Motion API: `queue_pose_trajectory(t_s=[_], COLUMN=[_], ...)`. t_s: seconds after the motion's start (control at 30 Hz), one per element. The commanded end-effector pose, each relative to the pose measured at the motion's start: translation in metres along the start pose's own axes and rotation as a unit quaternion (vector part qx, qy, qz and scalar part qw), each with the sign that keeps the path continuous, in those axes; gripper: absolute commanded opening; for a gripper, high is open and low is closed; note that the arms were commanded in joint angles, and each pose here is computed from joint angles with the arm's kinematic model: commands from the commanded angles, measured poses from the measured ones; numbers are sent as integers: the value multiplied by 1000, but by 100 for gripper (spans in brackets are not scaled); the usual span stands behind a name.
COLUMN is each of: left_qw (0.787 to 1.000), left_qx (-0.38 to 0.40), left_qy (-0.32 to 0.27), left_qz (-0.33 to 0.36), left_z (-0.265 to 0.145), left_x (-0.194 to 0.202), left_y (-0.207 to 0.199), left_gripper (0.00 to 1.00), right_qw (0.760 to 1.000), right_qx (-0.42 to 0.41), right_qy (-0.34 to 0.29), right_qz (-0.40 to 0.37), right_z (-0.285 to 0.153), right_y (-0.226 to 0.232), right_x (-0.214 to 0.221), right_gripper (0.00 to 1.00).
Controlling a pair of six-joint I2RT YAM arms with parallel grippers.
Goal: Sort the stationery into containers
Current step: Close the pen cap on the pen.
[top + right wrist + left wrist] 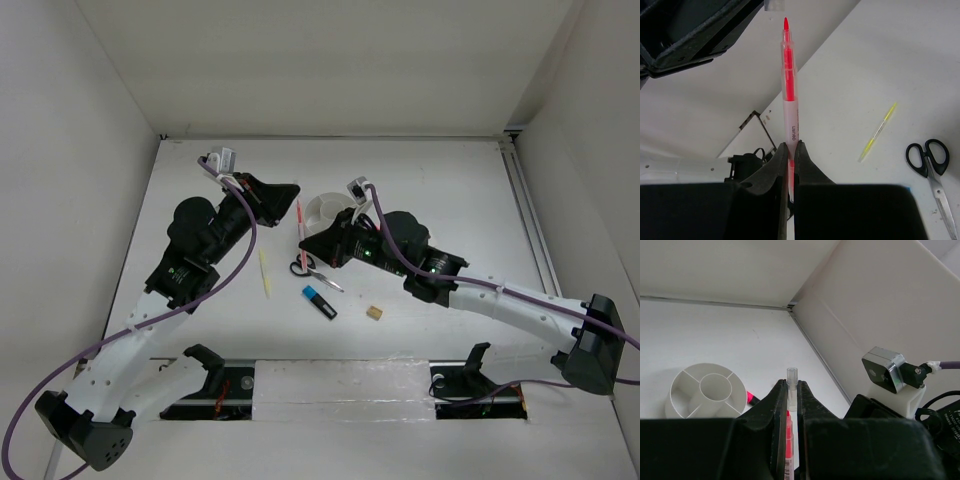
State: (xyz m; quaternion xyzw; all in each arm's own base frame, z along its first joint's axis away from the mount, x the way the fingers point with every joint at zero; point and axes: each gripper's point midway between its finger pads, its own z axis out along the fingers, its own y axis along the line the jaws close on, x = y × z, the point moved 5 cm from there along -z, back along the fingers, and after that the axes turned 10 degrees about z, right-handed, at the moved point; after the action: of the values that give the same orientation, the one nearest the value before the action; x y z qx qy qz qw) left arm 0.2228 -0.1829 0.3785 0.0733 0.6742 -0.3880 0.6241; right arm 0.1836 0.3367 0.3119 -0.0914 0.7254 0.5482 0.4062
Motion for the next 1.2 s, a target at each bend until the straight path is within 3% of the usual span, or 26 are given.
queue_pose_trajectory(t_s=[0.0, 1.17], left_qw=[1000, 1000], left_qx=[6, 14], left_qy=[-29, -10], left_qz=[1, 4], left_z=[-3, 3], left_x=[-11, -2], left_y=[-4, -3], left_gripper=[0, 0], right_qw=[998, 997], right_qx=[-38, -61], right_qy=[-41, -43], right_qz=[-1, -1], right_z=[-2, -2], right_y=[23, 30], right_x=[-24, -43], right_gripper=[0, 0])
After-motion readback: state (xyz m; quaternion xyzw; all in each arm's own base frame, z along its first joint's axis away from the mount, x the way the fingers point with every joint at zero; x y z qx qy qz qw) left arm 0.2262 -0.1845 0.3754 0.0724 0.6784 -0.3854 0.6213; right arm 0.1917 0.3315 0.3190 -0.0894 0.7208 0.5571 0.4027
